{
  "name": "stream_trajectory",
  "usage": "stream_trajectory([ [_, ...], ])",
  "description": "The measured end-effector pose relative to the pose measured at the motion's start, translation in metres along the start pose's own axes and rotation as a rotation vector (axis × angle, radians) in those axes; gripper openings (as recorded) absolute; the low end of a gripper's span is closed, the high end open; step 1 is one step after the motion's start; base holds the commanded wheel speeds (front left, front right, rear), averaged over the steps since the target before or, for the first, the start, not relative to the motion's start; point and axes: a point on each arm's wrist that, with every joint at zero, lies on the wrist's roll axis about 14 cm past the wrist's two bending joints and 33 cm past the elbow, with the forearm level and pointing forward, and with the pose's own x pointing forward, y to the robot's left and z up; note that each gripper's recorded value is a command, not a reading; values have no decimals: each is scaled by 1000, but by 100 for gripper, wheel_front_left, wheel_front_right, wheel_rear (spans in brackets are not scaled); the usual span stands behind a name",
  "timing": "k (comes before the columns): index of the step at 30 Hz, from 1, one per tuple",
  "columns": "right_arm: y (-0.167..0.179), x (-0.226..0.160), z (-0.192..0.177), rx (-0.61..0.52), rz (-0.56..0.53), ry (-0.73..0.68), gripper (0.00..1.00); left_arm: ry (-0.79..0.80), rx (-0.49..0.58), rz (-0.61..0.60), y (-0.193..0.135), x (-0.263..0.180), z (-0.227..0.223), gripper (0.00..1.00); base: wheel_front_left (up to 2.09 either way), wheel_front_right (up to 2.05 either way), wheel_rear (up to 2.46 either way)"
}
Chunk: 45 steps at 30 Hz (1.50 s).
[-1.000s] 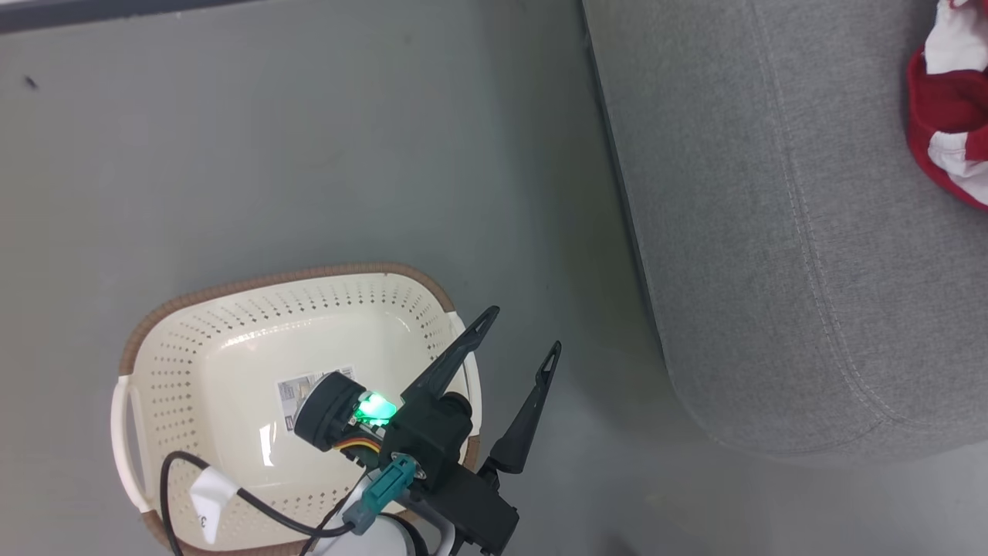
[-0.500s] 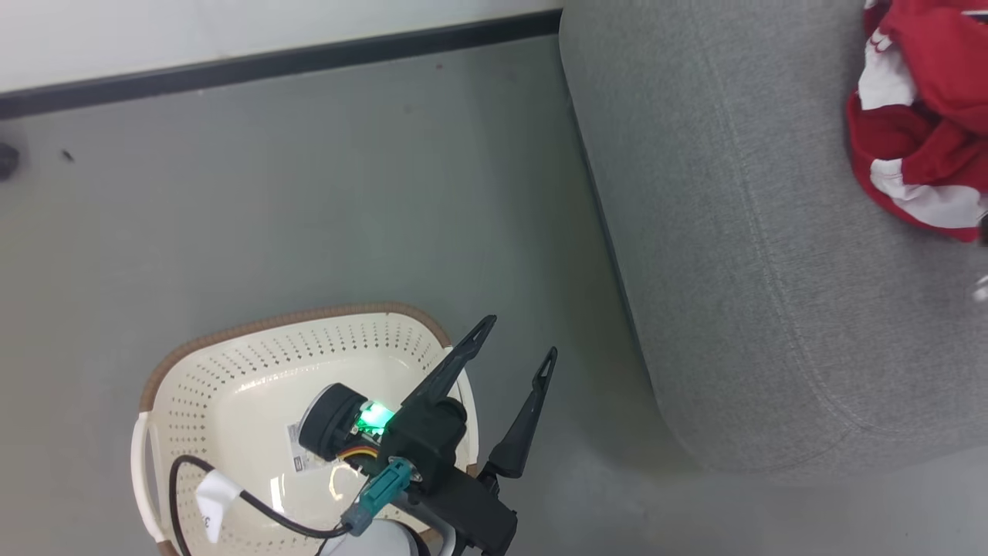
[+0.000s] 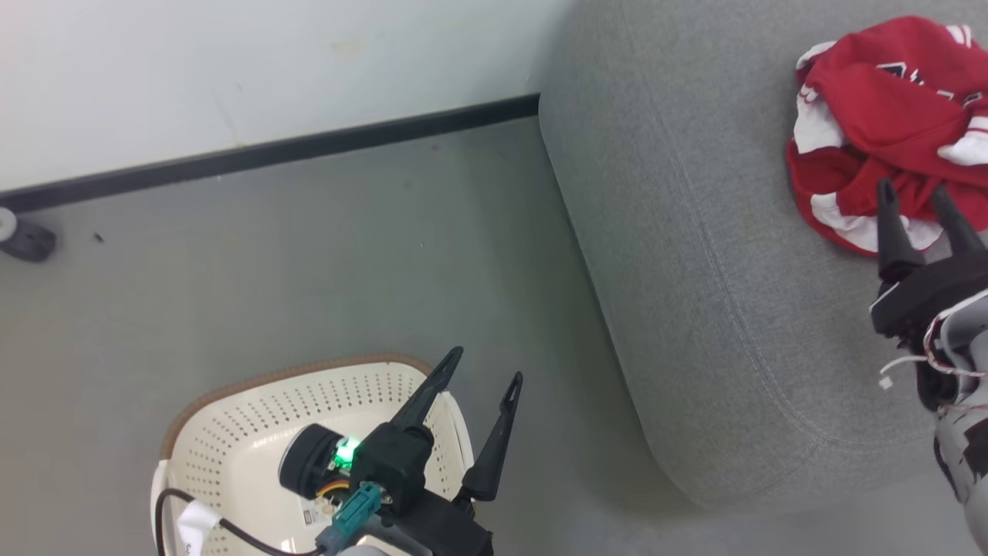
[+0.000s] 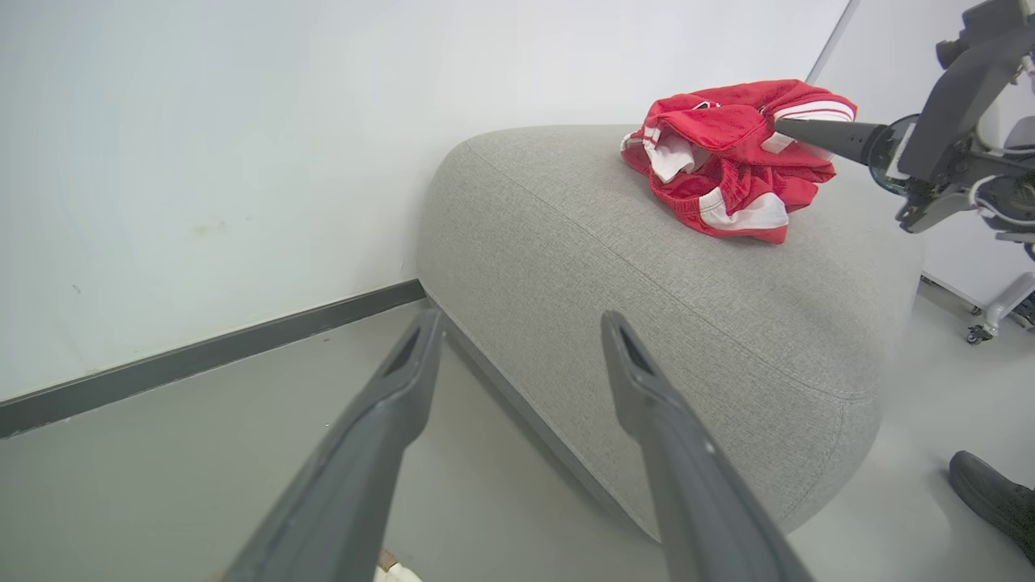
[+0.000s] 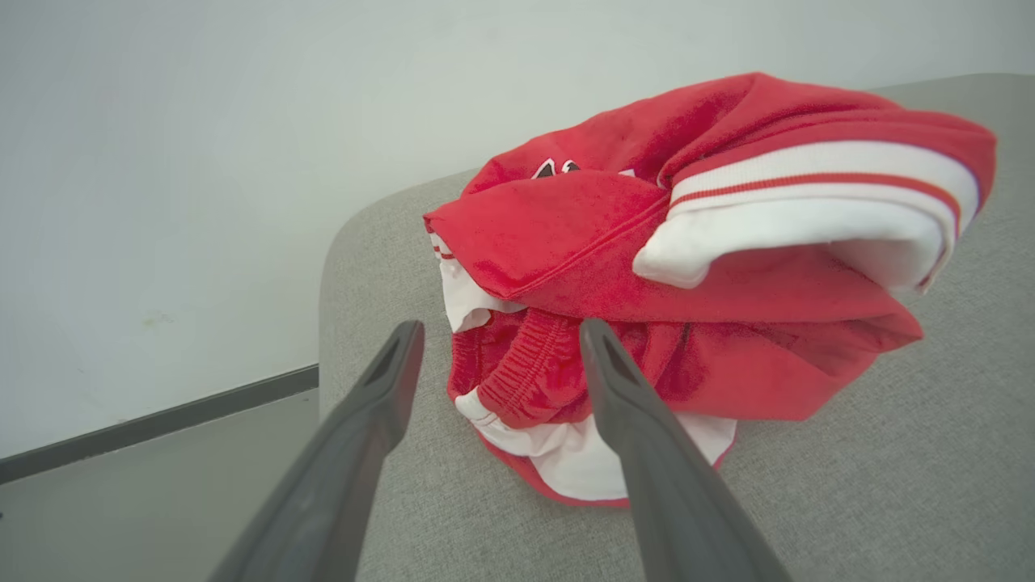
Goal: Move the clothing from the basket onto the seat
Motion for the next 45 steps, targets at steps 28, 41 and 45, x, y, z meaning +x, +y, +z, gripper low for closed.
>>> stream_trajectory([
  [28, 155, -101, -12, 60, 415, -164, 100, -174, 113, 494, 99, -120, 63, 100, 0, 0, 0],
  [41, 167, -146, -20, 22, 446, -199, 100, -163, 62, 659, 112, -176, 45, 100, 0, 0, 0],
  [45, 165, -154, -21, 14, 440, -212, 100, -162, 51, 673, 109, -183, 41, 100, 0, 0, 0],
])
